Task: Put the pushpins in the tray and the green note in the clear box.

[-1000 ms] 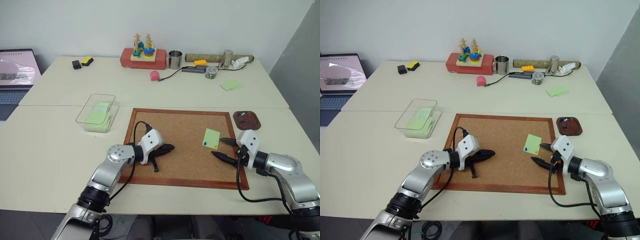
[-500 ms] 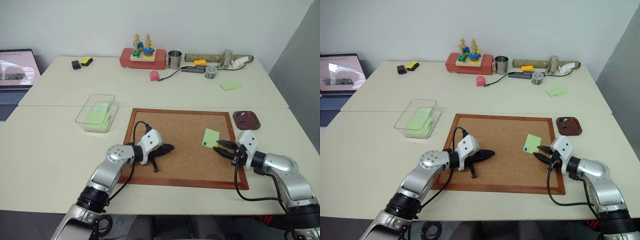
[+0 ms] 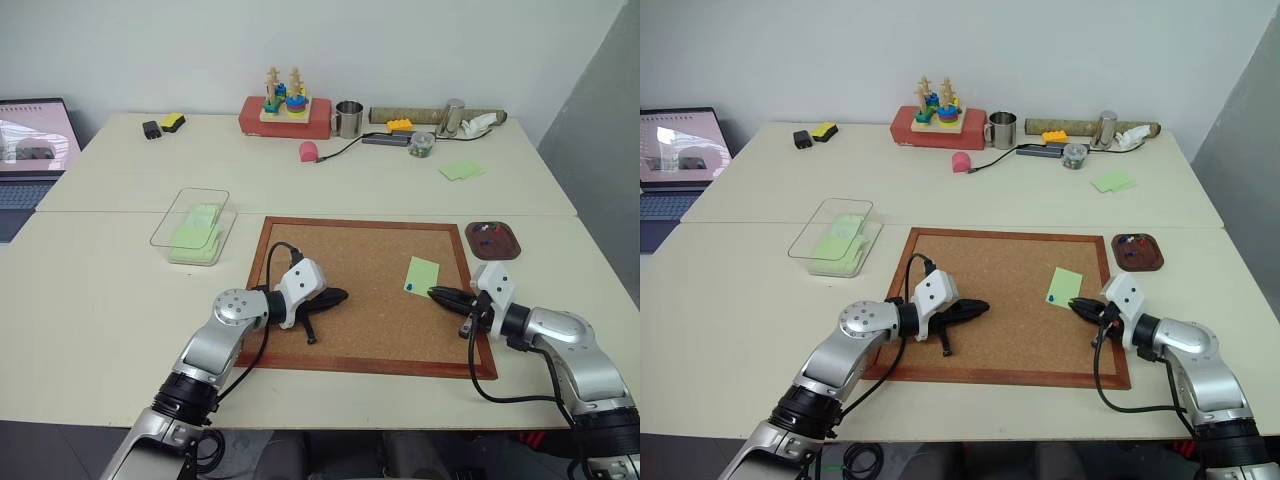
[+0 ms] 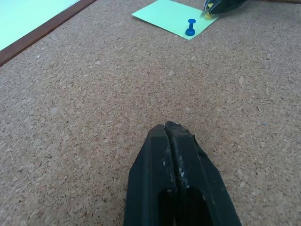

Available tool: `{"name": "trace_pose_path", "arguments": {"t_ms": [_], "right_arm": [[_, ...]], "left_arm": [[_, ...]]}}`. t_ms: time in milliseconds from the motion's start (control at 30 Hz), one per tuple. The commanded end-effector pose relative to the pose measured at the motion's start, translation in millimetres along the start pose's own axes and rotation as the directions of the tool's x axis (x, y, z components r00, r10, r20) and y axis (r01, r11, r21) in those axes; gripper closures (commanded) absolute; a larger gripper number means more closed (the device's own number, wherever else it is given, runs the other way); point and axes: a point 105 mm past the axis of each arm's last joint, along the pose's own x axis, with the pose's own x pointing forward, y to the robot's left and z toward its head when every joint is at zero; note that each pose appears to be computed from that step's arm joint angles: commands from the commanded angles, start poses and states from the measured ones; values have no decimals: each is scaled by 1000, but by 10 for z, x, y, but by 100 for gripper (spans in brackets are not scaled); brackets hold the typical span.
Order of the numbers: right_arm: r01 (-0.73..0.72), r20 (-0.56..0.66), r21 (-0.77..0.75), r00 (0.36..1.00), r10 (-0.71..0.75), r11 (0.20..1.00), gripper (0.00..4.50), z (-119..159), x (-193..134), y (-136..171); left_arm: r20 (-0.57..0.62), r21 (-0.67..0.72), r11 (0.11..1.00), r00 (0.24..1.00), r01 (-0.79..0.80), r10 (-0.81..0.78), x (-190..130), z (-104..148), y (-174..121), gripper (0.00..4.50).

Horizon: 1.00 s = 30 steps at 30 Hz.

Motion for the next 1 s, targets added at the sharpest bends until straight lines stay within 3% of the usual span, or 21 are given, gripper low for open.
{"name": "trace_pose_path", "arguments": {"t_ms": [33,633,733,867,1000], "right_arm": [[-12,110,-57,994,19,998,445,344,-42,14],[13,161,24,987,-17,1000,445,519,-147,-62],[94,175,51,979,-102,994,445,544,-195,-238],[308,117,54,943,-312,950,445,432,-288,-662],[500,47,54,863,-503,864,445,316,-394,-1045]], "left_arm": [[-88,-46,997,994,54,-58,13,-251,-154,450],[-98,-50,997,993,65,-70,19,-280,-190,450],[-97,-51,997,993,64,-69,18,-279,-192,450],[-96,-49,997,993,67,-72,22,-279,-202,450],[-93,-49,996,993,69,-74,31,-272,-206,450]]}}
